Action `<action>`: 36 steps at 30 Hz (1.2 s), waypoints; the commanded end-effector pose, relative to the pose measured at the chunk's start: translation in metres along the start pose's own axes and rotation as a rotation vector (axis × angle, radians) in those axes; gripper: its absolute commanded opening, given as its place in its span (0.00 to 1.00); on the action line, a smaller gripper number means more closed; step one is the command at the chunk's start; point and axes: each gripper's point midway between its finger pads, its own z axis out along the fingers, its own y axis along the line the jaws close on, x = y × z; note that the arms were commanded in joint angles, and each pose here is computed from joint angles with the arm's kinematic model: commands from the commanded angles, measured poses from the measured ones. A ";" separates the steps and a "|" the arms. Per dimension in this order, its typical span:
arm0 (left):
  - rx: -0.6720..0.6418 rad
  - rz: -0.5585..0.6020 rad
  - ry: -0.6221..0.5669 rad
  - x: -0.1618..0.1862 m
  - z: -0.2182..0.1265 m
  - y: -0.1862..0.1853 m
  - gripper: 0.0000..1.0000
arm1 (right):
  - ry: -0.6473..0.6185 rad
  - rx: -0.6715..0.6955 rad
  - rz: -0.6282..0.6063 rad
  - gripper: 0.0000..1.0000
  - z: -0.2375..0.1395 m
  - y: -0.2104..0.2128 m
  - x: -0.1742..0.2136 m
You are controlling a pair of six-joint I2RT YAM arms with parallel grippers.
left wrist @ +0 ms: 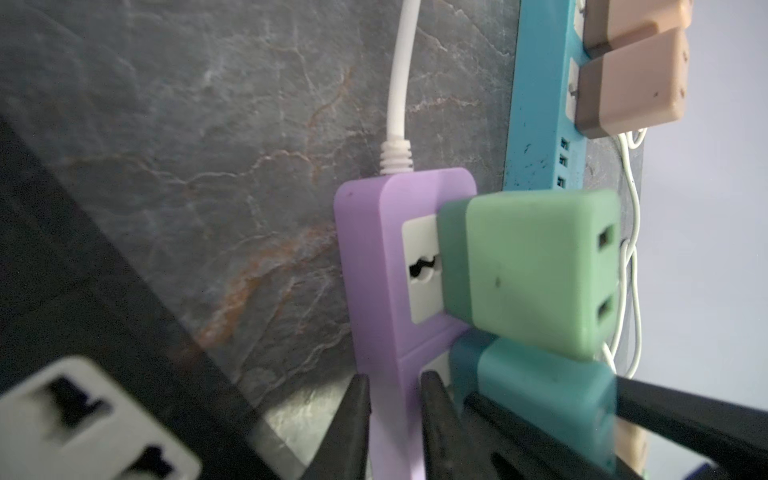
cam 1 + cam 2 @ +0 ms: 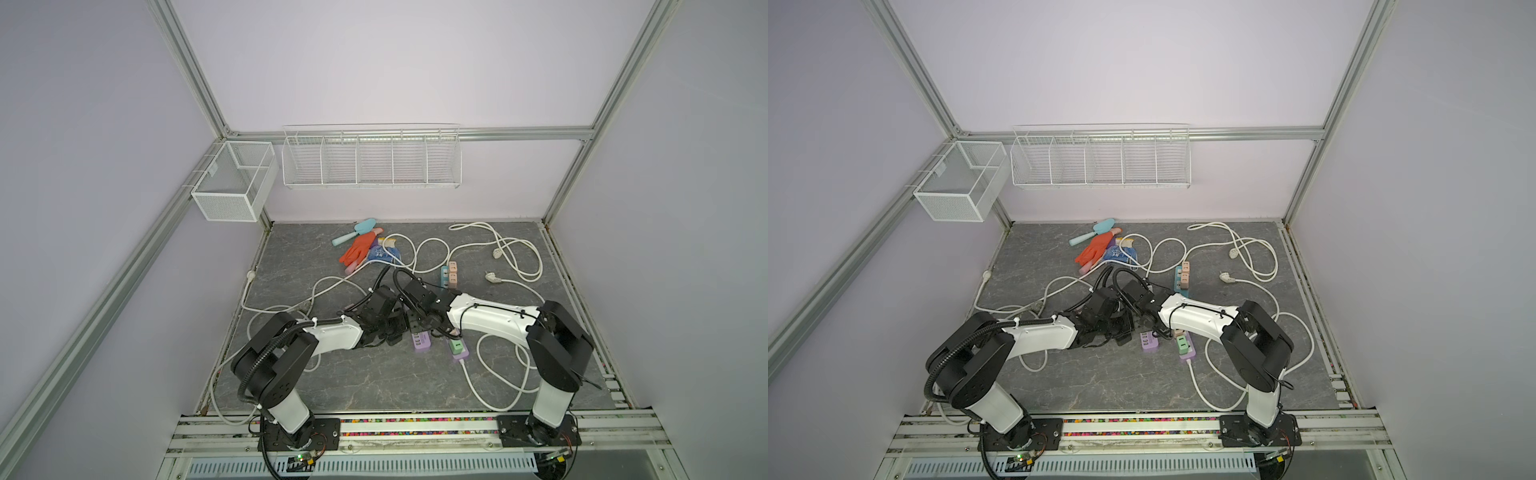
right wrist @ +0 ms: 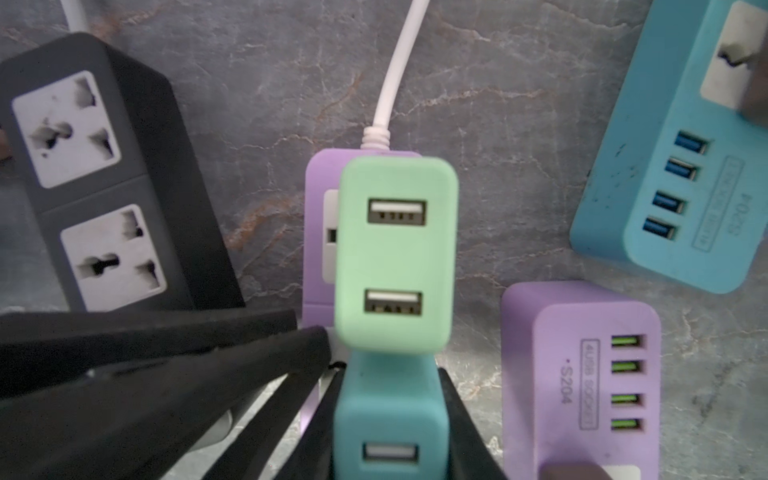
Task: Pull the plug off the socket
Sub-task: 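Pull the teal adapter out with the right gripper while the left holds the strip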
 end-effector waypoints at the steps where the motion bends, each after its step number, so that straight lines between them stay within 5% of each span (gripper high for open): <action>1: 0.057 -0.015 0.052 0.016 -0.002 -0.012 0.24 | -0.049 -0.049 0.010 0.17 -0.009 0.012 -0.013; 9: 0.054 -0.044 0.101 0.030 0.006 -0.004 0.24 | -0.059 -0.056 0.019 0.16 -0.010 0.012 -0.014; 23: -0.181 -0.011 0.129 0.047 0.004 0.035 0.23 | -0.106 -0.052 0.002 0.14 -0.025 0.004 -0.024; 36: -0.209 -0.031 0.133 0.056 0.008 0.045 0.23 | -0.110 -0.044 0.004 0.13 -0.024 -0.007 -0.021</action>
